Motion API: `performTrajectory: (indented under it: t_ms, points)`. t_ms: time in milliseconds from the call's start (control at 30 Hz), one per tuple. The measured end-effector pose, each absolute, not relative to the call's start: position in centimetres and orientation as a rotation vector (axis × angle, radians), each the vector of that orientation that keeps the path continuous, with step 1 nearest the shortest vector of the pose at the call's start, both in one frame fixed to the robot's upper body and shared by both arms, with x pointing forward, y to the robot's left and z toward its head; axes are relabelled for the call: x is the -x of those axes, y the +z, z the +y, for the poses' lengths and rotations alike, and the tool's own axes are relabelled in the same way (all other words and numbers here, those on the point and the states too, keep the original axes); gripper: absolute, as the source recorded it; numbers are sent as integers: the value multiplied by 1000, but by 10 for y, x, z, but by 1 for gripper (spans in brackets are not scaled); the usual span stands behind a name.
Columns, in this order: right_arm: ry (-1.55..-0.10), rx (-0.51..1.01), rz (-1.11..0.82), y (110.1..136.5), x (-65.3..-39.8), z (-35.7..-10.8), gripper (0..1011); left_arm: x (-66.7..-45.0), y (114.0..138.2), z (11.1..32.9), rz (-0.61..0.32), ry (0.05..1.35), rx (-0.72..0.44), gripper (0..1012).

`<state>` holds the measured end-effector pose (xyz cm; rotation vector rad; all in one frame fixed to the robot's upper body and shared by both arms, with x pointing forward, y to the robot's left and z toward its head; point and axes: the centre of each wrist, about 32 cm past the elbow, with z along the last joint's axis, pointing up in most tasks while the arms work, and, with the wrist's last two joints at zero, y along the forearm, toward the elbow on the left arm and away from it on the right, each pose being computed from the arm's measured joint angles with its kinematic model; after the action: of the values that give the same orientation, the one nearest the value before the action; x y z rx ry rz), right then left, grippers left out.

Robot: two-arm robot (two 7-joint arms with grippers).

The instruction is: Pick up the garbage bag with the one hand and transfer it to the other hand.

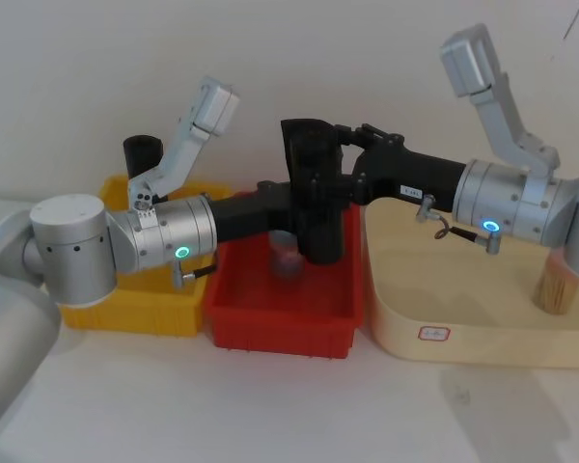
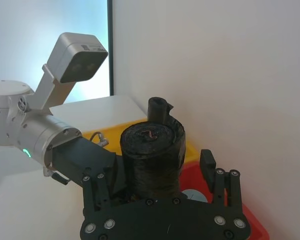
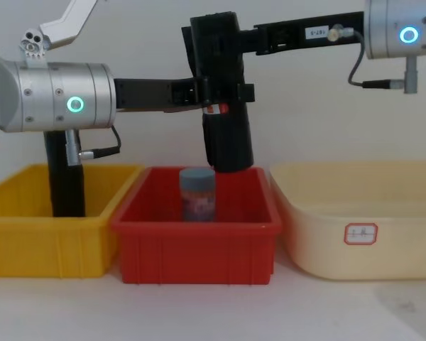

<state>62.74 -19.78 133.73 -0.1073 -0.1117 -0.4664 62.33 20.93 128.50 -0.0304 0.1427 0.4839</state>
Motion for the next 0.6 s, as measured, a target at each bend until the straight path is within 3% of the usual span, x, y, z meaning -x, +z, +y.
performTrajectory:
  t_ms: [600]
  points:
    - [-450, 119, -126, 1338, -631, -187, 1000, -622, 1284, 210, 140, 499, 29, 410]
